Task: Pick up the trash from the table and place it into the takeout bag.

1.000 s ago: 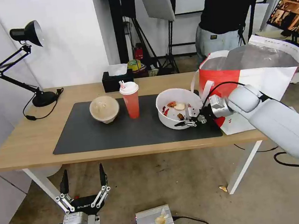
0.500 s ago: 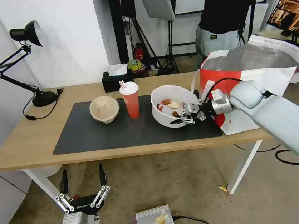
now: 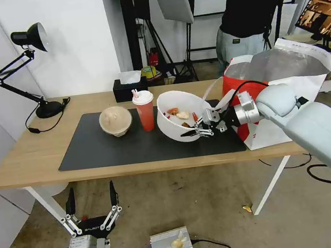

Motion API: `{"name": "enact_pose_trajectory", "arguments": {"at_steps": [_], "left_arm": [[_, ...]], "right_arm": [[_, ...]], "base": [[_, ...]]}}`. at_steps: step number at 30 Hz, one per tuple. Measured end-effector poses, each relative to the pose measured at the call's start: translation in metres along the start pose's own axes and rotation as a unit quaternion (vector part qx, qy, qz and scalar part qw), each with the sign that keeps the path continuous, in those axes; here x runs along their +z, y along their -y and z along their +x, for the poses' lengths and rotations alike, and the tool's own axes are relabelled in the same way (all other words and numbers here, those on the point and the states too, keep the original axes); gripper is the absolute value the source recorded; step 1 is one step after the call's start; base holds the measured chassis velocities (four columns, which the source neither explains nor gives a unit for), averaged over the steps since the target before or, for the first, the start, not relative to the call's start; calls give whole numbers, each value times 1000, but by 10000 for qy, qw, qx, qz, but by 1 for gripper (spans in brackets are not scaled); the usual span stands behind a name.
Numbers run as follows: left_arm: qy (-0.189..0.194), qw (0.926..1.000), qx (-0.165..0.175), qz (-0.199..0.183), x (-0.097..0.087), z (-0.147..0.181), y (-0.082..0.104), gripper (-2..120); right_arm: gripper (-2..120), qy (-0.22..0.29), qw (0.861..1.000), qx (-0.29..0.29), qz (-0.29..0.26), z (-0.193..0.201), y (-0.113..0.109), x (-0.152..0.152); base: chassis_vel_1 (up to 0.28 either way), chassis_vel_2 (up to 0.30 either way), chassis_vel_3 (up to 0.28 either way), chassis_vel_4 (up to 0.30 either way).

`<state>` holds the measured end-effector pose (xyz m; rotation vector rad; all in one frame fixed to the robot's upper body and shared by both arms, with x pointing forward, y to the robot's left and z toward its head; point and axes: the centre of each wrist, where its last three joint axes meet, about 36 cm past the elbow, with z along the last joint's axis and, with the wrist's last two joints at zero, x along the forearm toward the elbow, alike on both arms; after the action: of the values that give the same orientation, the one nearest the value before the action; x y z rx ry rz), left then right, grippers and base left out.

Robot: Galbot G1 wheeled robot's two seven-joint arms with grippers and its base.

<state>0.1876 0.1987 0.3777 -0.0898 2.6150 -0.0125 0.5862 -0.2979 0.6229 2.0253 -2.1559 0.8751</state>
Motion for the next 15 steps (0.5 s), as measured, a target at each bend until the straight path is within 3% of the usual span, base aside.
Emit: {"name": "enact_pose_trajectory", "arguments": {"at_steps": [6,15], "left_arm": [[30,10000,-2,0,-2,-1,0,100],[47,10000,-11,-5,-2,-2,-1,100]], "right_arm": [[0,154,9994,269,160,24,15,-29],[0,306,9979,534,217,50,26,-50]], "base": [[0,0,0,0],[0,0,0,0]]}}
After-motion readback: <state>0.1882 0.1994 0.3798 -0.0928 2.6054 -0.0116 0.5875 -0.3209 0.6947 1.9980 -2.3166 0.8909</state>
